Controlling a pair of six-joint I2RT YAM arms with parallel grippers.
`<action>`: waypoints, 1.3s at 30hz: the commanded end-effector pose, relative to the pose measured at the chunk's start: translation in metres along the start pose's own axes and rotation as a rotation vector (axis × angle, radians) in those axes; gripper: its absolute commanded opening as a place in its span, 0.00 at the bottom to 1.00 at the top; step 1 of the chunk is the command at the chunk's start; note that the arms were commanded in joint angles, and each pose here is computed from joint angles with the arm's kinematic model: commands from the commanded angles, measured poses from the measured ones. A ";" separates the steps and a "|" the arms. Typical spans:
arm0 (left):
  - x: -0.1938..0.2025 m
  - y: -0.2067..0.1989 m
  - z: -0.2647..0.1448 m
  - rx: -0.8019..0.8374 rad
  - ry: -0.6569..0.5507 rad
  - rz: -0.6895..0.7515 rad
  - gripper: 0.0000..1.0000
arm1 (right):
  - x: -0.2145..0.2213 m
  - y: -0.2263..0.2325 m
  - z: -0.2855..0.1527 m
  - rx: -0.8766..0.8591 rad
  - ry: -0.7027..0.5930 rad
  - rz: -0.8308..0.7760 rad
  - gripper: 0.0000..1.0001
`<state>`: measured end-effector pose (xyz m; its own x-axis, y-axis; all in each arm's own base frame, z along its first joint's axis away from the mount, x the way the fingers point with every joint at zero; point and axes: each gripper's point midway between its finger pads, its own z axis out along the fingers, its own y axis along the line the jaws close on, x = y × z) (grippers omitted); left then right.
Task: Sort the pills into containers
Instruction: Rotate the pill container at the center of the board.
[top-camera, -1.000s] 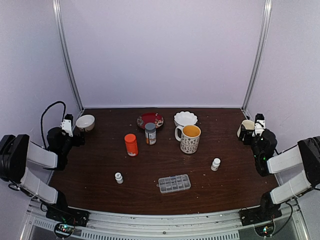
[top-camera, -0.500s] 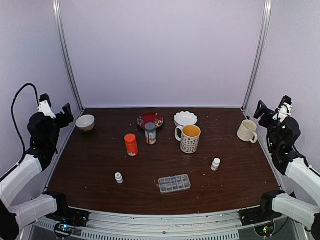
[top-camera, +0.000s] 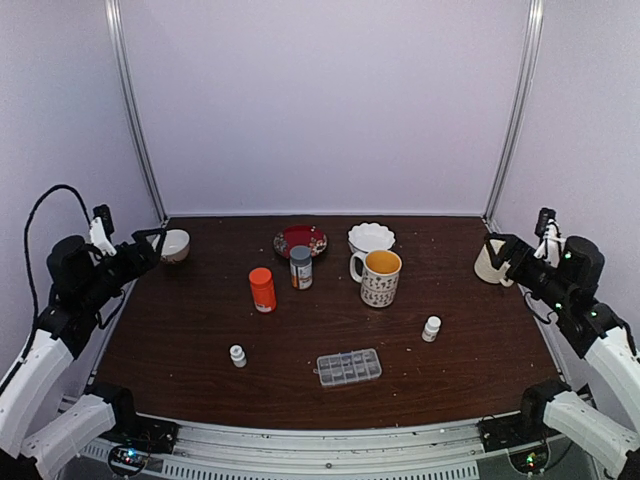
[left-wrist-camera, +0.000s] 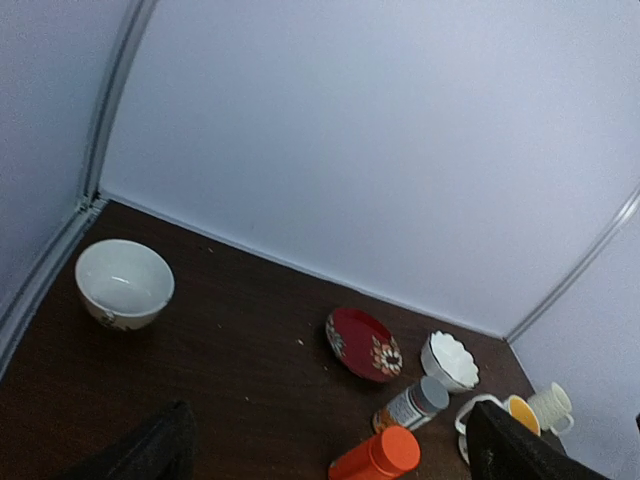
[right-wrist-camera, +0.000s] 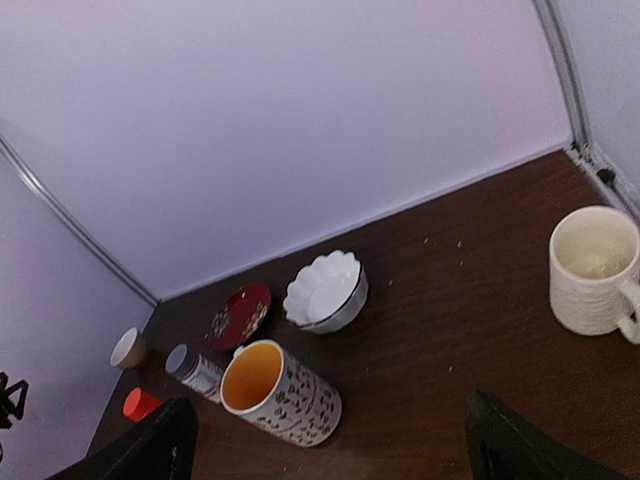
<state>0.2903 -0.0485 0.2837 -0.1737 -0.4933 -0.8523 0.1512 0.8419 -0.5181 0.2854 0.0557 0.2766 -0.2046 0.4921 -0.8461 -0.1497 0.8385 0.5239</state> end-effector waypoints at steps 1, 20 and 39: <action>0.059 -0.042 0.006 0.213 0.277 0.058 0.98 | 0.083 0.031 -0.006 -0.165 0.365 0.037 0.96; 0.199 -0.150 -0.022 0.453 0.618 0.353 0.89 | 0.248 0.130 -0.048 -0.221 0.824 -0.328 0.90; 0.276 -0.196 -0.056 0.468 0.739 0.108 0.74 | 0.284 0.156 0.004 -0.165 0.937 -0.257 0.62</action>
<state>0.1646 -0.3226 0.1432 -0.6456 0.0817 -0.7593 0.6037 0.6635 -0.4419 0.1987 0.3198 0.1170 -0.8032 -0.1654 -0.5723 -0.4328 0.8222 0.3697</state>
